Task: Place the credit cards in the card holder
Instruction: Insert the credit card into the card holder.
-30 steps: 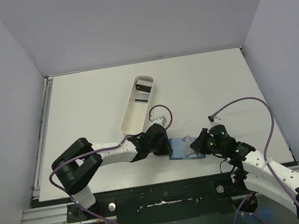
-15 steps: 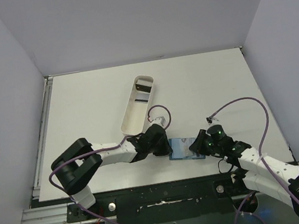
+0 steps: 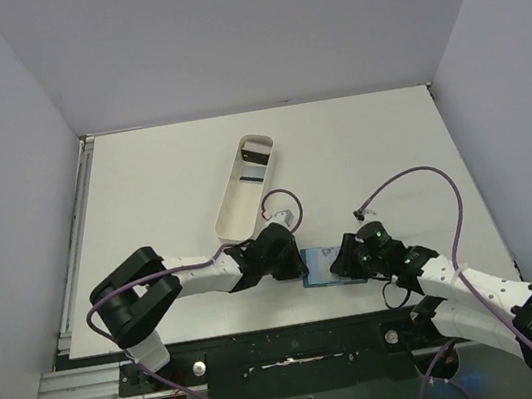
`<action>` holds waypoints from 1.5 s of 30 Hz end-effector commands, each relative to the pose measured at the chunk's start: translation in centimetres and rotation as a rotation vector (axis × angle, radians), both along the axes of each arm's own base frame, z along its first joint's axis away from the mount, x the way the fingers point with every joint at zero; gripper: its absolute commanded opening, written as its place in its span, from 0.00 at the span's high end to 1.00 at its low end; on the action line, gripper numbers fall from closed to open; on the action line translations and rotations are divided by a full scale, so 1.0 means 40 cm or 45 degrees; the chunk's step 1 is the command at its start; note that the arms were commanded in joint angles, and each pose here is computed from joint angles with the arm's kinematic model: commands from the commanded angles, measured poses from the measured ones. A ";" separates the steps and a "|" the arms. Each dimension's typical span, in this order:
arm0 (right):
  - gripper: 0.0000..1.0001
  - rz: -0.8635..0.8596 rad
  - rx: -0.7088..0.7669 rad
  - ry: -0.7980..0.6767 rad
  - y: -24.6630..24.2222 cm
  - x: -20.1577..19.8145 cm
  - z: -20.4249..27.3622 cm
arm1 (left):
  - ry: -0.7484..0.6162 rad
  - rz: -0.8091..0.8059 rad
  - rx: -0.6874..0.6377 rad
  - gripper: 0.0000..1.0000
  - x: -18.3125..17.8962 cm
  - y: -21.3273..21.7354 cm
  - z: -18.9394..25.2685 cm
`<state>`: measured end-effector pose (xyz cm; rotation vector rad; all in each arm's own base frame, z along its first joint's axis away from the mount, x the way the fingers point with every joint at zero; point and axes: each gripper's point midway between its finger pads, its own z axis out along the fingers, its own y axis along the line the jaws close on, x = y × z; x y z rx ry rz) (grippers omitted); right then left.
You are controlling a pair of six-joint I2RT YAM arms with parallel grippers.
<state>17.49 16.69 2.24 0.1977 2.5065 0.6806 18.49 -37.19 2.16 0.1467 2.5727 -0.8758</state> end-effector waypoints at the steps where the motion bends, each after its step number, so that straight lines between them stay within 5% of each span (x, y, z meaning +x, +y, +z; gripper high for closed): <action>1: 0.72 0.027 -0.016 -0.048 0.026 0.025 0.029 | 0.007 -0.019 -0.064 0.99 -0.017 -0.012 0.029; 9: 0.66 0.010 -0.141 -0.079 -0.005 0.042 0.045 | 0.017 -0.020 -0.078 0.99 -0.021 -0.014 0.023; 31: 0.69 0.197 -0.055 -0.201 0.085 0.046 0.091 | -0.016 -0.024 -0.150 0.98 -0.016 -0.028 0.057; 45: 0.58 0.148 0.023 -0.330 0.077 0.056 0.215 | -0.261 0.153 -0.147 0.56 0.073 0.049 0.249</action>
